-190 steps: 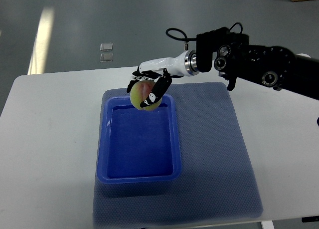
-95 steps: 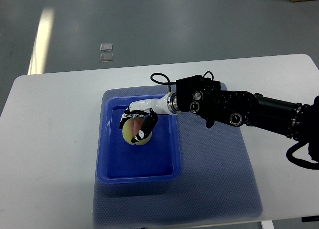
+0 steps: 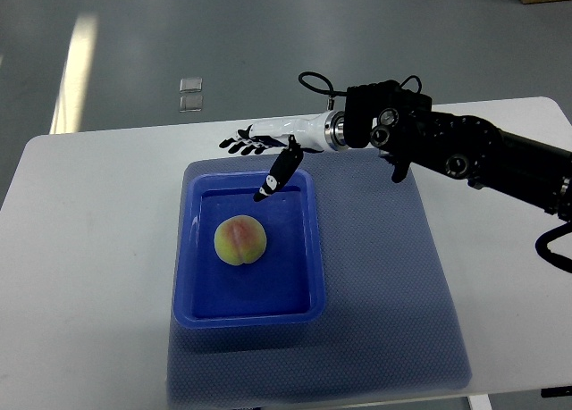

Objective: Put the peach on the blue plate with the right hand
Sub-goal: 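Open the right hand to release the peach and raise it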

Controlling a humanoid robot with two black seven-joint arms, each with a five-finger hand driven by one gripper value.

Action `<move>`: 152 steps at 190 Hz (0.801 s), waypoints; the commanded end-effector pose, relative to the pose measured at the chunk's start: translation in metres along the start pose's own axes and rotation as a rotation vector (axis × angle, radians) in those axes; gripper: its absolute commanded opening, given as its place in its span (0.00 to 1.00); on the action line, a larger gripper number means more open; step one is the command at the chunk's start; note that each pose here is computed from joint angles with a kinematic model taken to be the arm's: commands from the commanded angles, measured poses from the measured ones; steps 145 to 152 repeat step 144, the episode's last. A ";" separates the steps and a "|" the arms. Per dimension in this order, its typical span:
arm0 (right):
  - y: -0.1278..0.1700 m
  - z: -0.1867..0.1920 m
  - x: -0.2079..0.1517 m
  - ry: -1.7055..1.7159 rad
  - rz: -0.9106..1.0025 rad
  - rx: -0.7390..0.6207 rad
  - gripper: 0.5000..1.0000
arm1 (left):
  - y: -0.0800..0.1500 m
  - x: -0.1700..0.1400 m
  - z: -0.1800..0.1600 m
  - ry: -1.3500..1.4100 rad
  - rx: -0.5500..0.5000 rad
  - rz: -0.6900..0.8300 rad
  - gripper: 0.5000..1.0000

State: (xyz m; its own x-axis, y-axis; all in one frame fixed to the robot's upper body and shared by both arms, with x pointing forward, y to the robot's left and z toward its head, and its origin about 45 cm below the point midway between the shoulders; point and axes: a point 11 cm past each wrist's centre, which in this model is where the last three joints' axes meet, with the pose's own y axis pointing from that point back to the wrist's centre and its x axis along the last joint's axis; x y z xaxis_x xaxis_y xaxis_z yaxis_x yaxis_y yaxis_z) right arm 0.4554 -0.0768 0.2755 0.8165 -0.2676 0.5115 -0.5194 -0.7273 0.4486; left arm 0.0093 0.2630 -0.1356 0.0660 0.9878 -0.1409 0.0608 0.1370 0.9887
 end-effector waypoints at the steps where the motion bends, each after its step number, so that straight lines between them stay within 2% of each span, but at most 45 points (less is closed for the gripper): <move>1: 0.034 -0.003 0.050 -0.117 0.140 0.074 0.86 | 0.000 0.000 0.000 -0.002 0.000 0.000 1.00; 8: 0.034 -0.003 0.050 -0.117 0.140 0.074 0.86 | 0.000 0.000 0.000 -0.002 0.000 0.000 1.00; 9: 0.049 -0.001 0.068 -0.209 0.206 0.130 0.86 | 0.000 -0.001 0.000 -0.002 0.002 -0.001 1.00; 23: 0.066 0.019 0.077 -0.386 0.281 0.198 0.86 | 0.000 -0.001 0.000 -0.001 0.001 -0.001 1.00; 36: 0.086 0.039 0.087 -0.610 0.373 0.323 0.86 | 0.000 -0.001 0.000 -0.003 0.001 -0.003 1.00; 57: 0.103 0.077 0.079 -0.911 0.471 0.475 0.86 | 0.000 -0.002 0.000 -0.004 0.001 -0.004 1.00; 85: 0.092 0.112 0.043 -1.179 0.517 0.563 0.86 | 0.000 -0.002 0.000 -0.006 0.002 -0.005 1.00; 98: 0.093 0.136 0.032 -1.319 0.616 0.635 0.86 | 0.000 -0.002 0.000 -0.005 0.001 -0.006 1.00; 110: 0.093 0.138 0.031 -1.337 0.629 0.650 0.86 | 0.000 -0.002 0.000 -0.003 0.001 -0.006 1.00; 113: 0.093 0.151 0.022 -1.428 0.690 0.700 0.86 | 0.000 -0.002 0.000 -0.004 0.002 -0.004 1.00; 152: 0.090 0.163 0.008 -1.572 0.728 0.767 0.86 | 0.000 -0.002 0.000 -0.006 0.002 -0.005 1.00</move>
